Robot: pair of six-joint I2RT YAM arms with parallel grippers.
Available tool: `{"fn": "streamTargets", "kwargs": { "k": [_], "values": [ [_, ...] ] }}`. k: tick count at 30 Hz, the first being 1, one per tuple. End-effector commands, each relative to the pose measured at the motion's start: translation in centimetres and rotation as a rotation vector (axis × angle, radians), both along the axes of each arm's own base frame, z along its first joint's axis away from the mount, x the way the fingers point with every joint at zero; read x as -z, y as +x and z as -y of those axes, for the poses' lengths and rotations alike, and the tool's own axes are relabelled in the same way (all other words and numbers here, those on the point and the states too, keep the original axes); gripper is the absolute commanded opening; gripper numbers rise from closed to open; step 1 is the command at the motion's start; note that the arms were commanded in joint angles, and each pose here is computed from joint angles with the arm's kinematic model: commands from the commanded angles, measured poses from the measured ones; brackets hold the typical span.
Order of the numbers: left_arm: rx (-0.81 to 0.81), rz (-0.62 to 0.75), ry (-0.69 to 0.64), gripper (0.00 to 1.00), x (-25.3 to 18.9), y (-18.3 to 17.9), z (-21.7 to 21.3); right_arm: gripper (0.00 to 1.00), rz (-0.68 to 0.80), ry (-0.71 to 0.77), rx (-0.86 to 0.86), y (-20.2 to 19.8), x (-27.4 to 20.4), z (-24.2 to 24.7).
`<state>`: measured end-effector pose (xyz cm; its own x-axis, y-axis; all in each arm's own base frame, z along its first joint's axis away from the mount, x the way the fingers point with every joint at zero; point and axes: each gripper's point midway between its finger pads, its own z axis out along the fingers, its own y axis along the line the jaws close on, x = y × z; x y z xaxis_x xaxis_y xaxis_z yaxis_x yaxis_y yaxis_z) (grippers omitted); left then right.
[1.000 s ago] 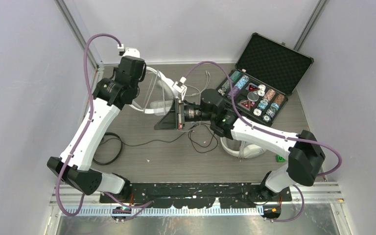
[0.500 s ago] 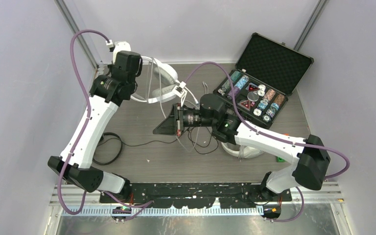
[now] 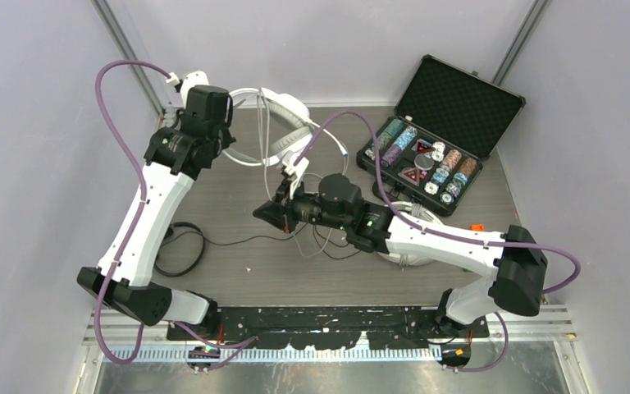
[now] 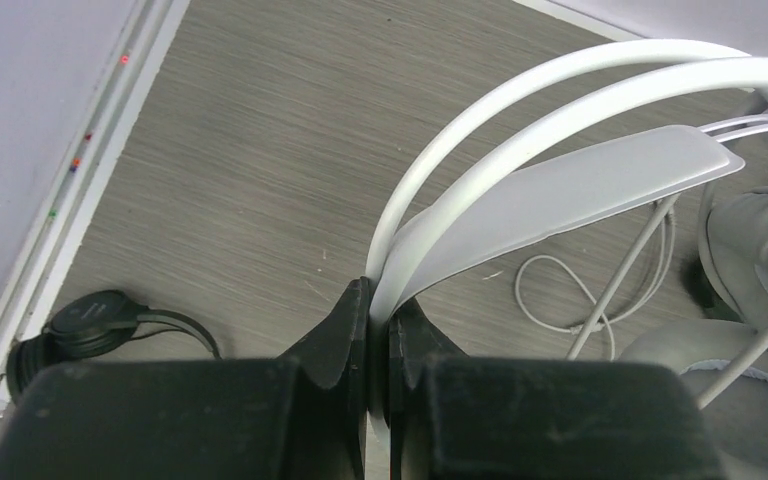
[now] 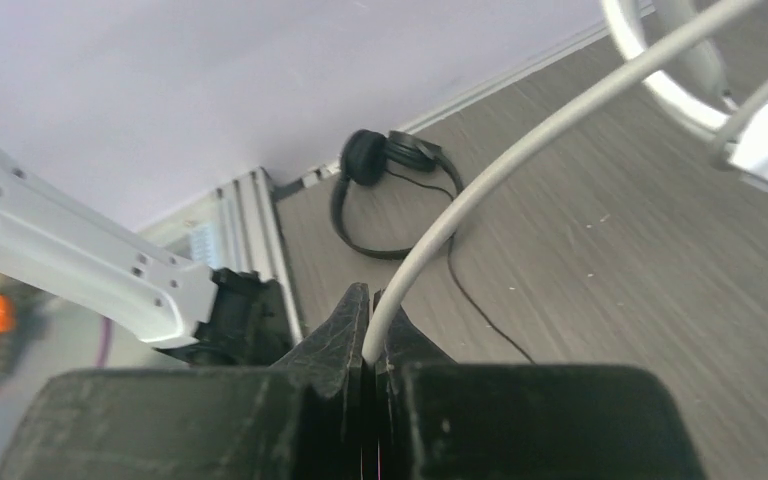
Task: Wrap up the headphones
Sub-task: Wrap the headphones cable around the headphones.
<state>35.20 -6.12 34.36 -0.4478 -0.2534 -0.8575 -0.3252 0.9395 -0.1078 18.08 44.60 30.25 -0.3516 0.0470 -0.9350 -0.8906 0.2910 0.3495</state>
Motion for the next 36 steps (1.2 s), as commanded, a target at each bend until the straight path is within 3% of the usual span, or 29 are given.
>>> {"fn": "streamTargets", "kwargs": {
  "k": [1, 7, 13, 22, 36],
  "values": [
    [-0.03, 0.204, -0.179, 0.0, -4.7, 1.1, 0.8, 0.0, 0.237, -0.111, 0.036, 0.7, 1.9, -0.6],
    [-0.01, 0.22, -0.272, 0.0, -4.7, 1.5, 1.4, 0.0, 0.241, -0.203, -0.033, -0.8, 5.9, -1.8],
    [0.025, 0.215, -0.351, 0.0, -5.2, 0.8, 1.9, 0.01, 0.258, -0.225, 0.056, 0.6, 8.4, -0.9],
    [0.097, 0.212, -0.429, 0.0, -6.5, -1.4, 3.0, 0.12, 0.389, -0.166, 0.135, 1.9, 9.8, 0.6],
    [0.137, 0.249, -0.46, 0.0, -9.5, -3.3, 3.1, 0.28, 0.313, -0.069, 0.157, 3.4, 12.9, -0.7]
  ]
}}
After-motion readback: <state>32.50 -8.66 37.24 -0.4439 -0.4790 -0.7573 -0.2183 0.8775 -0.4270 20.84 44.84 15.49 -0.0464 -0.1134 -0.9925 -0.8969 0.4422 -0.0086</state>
